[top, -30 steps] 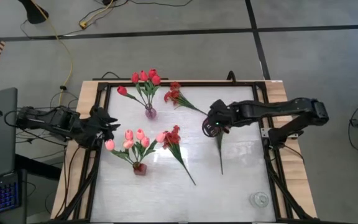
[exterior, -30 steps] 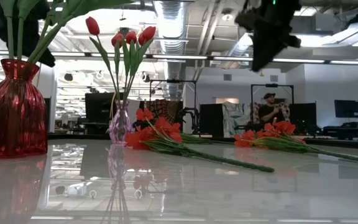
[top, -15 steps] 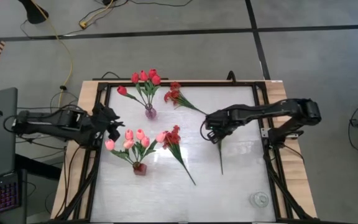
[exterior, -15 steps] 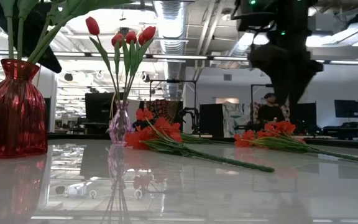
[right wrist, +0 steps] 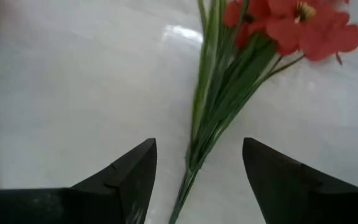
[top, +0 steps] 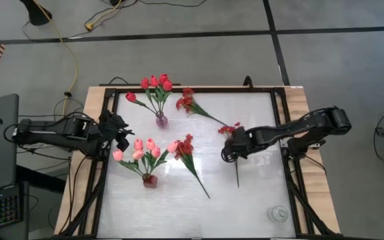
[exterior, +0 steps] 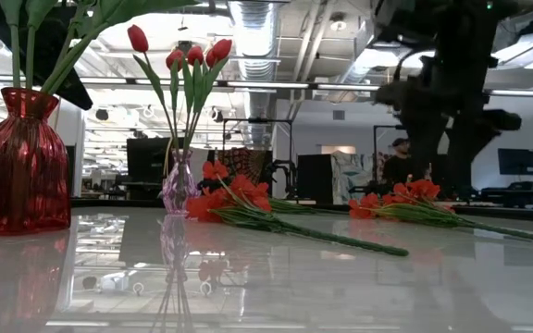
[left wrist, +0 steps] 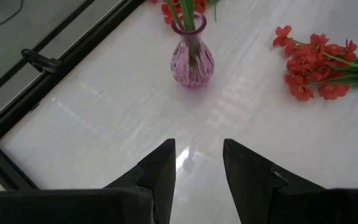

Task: Sort flowers into vase by color
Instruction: Put the red flowers into the transparent vase

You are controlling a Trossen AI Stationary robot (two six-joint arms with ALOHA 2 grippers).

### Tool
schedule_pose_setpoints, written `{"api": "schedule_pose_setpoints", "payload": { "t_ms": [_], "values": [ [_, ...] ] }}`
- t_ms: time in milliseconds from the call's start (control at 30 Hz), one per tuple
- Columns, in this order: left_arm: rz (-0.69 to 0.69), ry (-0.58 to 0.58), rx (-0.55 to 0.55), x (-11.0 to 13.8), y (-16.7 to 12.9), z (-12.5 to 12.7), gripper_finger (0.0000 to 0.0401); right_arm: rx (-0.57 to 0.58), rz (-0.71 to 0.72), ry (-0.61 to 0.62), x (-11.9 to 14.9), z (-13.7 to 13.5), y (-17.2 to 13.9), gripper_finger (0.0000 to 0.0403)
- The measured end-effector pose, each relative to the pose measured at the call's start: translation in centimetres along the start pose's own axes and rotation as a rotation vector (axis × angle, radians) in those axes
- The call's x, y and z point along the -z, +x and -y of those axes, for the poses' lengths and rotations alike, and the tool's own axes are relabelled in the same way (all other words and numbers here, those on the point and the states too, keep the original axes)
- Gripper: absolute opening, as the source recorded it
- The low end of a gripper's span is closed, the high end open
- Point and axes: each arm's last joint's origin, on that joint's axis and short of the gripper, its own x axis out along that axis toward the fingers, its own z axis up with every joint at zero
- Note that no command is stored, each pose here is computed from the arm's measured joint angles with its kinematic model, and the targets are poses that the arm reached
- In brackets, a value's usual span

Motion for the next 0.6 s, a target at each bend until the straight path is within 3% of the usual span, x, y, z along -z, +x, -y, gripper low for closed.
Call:
{"api": "schedule_pose_setpoints", "payload": {
  "t_ms": [433,600],
  "values": [
    [-0.001,0.001,0.002,0.0,0.0,0.0,0.0123,0.128,-0.067,0.01,1.4,-1.7,5.6,0.0261],
    [-0.002,0.001,0.003,0.0,0.0,0.0,0.0123,0.159,-0.084,-0.013,1.6,-1.7,6.1,0.0204]
  ]
}}
